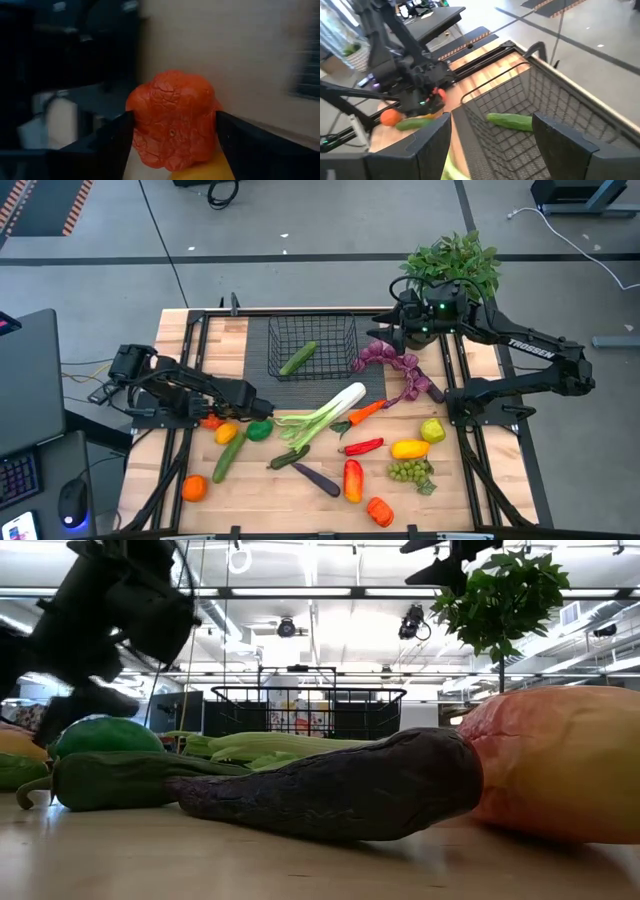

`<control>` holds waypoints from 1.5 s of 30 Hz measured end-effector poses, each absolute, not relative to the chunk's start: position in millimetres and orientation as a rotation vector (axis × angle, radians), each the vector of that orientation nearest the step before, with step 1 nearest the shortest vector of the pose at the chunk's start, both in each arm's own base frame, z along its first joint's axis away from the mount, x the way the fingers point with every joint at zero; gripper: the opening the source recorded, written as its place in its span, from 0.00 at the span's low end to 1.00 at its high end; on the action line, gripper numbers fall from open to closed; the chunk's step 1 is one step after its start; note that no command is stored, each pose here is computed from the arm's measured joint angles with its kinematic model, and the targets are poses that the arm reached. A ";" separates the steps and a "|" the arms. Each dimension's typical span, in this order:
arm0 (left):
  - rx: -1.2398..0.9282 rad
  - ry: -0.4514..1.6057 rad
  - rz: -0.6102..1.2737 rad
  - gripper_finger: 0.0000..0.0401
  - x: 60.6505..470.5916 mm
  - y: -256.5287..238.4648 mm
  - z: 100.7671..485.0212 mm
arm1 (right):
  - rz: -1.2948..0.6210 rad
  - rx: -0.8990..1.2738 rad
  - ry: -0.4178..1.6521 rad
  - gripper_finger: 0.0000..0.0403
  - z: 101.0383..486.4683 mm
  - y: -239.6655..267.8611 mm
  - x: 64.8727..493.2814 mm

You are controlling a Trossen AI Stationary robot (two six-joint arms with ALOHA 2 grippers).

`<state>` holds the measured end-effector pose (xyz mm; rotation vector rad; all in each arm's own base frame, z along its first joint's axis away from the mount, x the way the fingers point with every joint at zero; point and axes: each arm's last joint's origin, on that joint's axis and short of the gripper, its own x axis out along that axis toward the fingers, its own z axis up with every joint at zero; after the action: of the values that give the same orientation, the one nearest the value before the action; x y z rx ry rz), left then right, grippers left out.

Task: Build produce basket
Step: Put the top squash into the wire basket

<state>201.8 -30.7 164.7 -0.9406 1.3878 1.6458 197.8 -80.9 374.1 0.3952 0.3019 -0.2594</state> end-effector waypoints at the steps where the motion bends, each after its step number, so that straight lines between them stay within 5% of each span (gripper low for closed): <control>1: -0.936 1.374 1.625 0.66 204.5 -30.7 166.5 | -0.263 0.386 0.302 0.70 374.1 -81.1 197.7; 11: -0.836 1.332 1.416 0.43 231.0 -31.6 201.0 | -0.338 0.350 0.299 0.70 373.9 -83.3 197.1; 18: -0.713 1.349 1.351 0.37 239.7 -31.8 244.9 | -0.400 0.403 0.284 0.70 373.8 -84.8 196.7; 26: -0.701 1.325 1.315 0.48 238.8 -52.4 259.1 | -0.428 0.440 0.273 0.70 373.8 -85.4 196.5; 32: -0.828 1.109 1.452 0.57 226.5 -91.2 258.1 | -0.371 0.451 0.280 0.70 373.8 -83.8 197.1; 37: -0.949 1.117 1.567 0.68 207.7 -114.9 234.0 | -0.319 0.458 0.292 0.74 373.5 -82.3 197.4; 45: -1.011 1.108 1.495 0.78 206.5 -117.8 202.1 | -0.269 0.484 0.344 0.80 369.4 -79.9 196.2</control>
<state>206.5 -117.8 202.1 -1.0111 1.1075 1.4950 196.2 -79.9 369.4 0.4844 0.3444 -0.2687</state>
